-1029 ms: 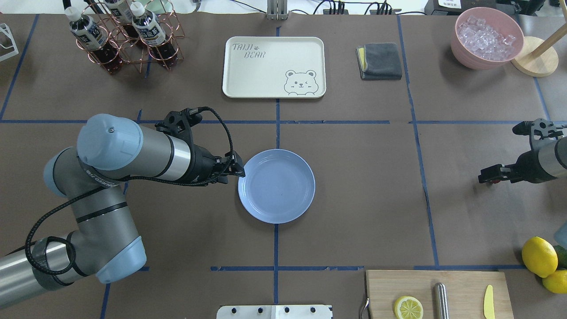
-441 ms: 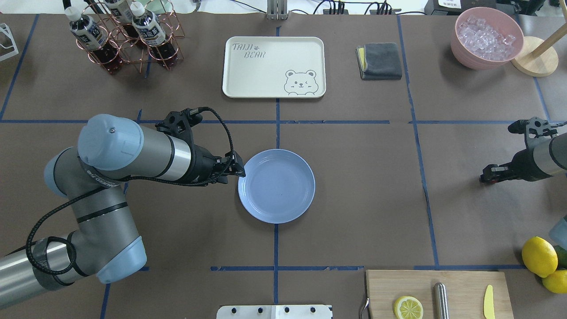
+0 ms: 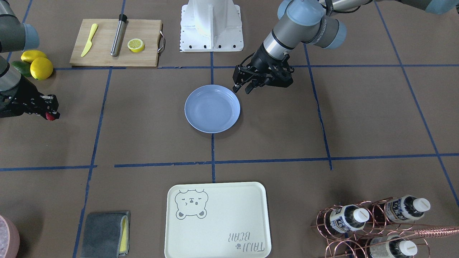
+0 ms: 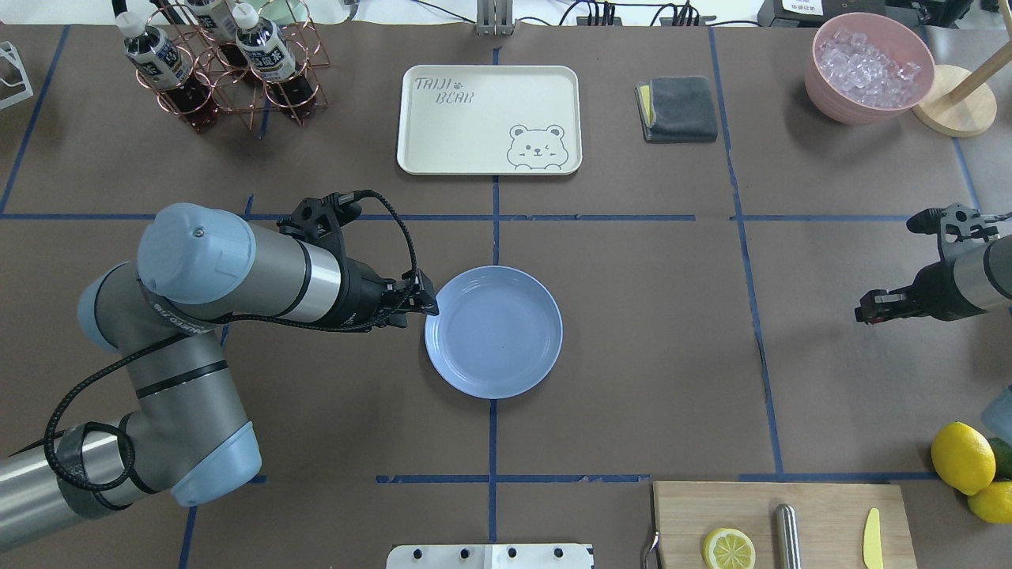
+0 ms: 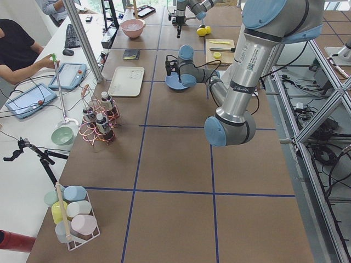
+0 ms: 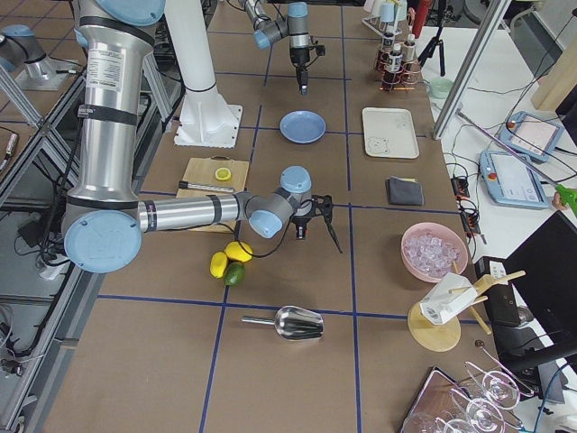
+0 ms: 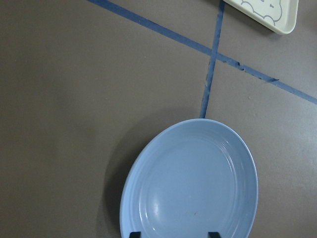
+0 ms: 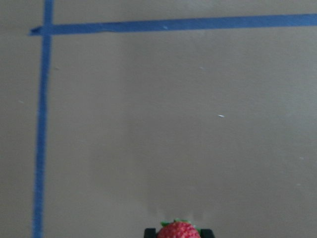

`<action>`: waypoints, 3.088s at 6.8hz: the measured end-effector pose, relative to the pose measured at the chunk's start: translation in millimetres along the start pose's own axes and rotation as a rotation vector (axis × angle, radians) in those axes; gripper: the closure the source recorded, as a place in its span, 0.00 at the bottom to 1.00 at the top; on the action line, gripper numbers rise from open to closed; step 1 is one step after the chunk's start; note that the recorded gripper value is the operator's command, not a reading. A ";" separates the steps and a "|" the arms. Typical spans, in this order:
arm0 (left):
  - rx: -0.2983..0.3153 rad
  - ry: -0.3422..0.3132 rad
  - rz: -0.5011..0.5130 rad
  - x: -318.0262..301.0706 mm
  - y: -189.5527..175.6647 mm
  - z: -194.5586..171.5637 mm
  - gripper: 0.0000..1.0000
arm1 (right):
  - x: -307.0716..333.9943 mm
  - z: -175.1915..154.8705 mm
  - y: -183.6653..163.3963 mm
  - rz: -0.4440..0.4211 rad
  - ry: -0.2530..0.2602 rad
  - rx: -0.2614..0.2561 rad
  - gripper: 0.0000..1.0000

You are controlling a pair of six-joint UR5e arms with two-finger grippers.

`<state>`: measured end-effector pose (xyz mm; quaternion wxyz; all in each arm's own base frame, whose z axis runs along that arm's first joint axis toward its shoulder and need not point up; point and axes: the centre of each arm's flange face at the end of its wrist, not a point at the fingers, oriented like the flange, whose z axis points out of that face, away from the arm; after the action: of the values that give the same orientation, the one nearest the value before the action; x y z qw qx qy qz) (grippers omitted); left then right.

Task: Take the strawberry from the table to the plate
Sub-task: 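Carry the strawberry over the plate with the right gripper while the left withdraws, then lower the strawberry onto the plate and open the right gripper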

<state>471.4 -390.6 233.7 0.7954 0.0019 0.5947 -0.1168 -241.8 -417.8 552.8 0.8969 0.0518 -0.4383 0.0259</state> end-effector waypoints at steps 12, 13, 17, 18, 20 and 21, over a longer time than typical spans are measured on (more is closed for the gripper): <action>0.106 -0.093 0.186 -118.8 -46.6 -106.3 0.43 | -503.1 83.9 47.8 0.310 0.004 0.037 1.00; 0.108 -0.096 0.187 -120.9 -47.9 -107.7 0.43 | -504.3 93.5 47.9 0.307 0.022 0.037 1.00; 0.108 -0.094 0.189 -120.0 -48.2 -107.5 0.43 | -505.9 103.1 46.4 0.302 0.044 0.037 0.00; 0.108 -0.093 0.189 -120.0 -48.1 -107.5 0.43 | -506.9 103.4 47.2 0.299 0.045 0.043 0.00; 0.107 -0.093 0.189 -119.8 -48.0 -107.7 0.43 | -509.8 102.5 47.9 0.294 0.042 0.059 0.00; 0.108 -0.093 0.189 -119.8 -48.0 -107.6 0.43 | -513.4 98.7 47.7 0.293 0.034 0.061 0.00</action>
<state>328.8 -400.1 322.1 0.8283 0.0953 0.5473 -0.0729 -638.9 -382.4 211.3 0.8889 0.0140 -0.4250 0.1705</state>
